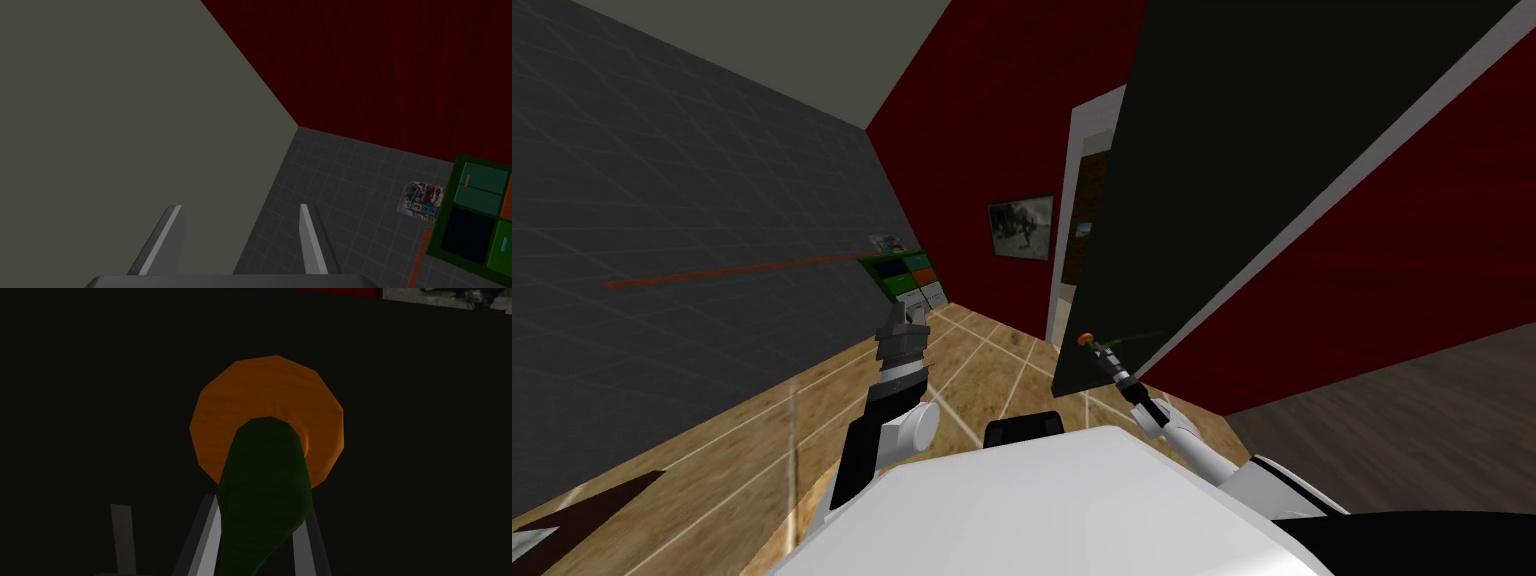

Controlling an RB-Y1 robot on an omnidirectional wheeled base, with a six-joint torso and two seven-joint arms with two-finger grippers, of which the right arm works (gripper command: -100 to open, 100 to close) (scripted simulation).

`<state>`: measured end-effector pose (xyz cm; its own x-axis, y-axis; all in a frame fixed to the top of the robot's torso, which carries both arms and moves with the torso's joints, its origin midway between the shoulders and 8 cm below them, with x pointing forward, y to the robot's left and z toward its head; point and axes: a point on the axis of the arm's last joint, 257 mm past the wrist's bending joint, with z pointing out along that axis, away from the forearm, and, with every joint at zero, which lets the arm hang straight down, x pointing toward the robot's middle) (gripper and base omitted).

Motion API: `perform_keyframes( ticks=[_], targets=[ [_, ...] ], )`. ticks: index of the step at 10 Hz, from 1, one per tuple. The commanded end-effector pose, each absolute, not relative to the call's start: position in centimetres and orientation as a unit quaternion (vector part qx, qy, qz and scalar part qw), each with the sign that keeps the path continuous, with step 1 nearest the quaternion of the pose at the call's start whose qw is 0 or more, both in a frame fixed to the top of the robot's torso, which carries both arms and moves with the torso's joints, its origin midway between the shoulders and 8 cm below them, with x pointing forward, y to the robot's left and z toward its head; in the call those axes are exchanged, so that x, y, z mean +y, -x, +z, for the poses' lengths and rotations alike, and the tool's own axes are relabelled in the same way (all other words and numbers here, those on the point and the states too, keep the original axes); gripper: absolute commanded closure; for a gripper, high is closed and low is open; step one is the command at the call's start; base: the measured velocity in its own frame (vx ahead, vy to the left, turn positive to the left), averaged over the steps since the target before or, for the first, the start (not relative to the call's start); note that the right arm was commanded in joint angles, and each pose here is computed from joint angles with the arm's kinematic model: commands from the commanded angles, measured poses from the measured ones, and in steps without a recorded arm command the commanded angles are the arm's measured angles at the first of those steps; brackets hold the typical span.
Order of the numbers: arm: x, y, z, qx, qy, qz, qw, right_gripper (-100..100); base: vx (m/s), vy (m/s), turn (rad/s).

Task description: Pull the door open

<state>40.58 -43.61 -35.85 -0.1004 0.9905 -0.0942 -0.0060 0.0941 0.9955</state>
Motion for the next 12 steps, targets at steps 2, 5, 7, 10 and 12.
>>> perform_keyframes(
  ticks=[2,5,7,10,12],
  targets=[
    [-44.1,-39.4,-35.8,0.55,-0.445,0.504,0.495,100,-0.165,-0.059,0.201],
    [-44.8,-37.7,-35.7,0.554,-0.439,0.508,0.492,100,-0.218,-0.097,0.161],
    [-45.1,-37.0,-35.6,0.556,-0.436,0.51,0.49,100,-0.201,-0.077,0.133],
    [-44.9,-36.4,-35.9,0.559,-0.436,0.512,0.484,100,-0.119,-0.053,0.07],
    [-45.1,-35.7,-35.9,0.56,-0.435,0.514,0.483,100,-0.14,-0.085,0.164]
  ],
)
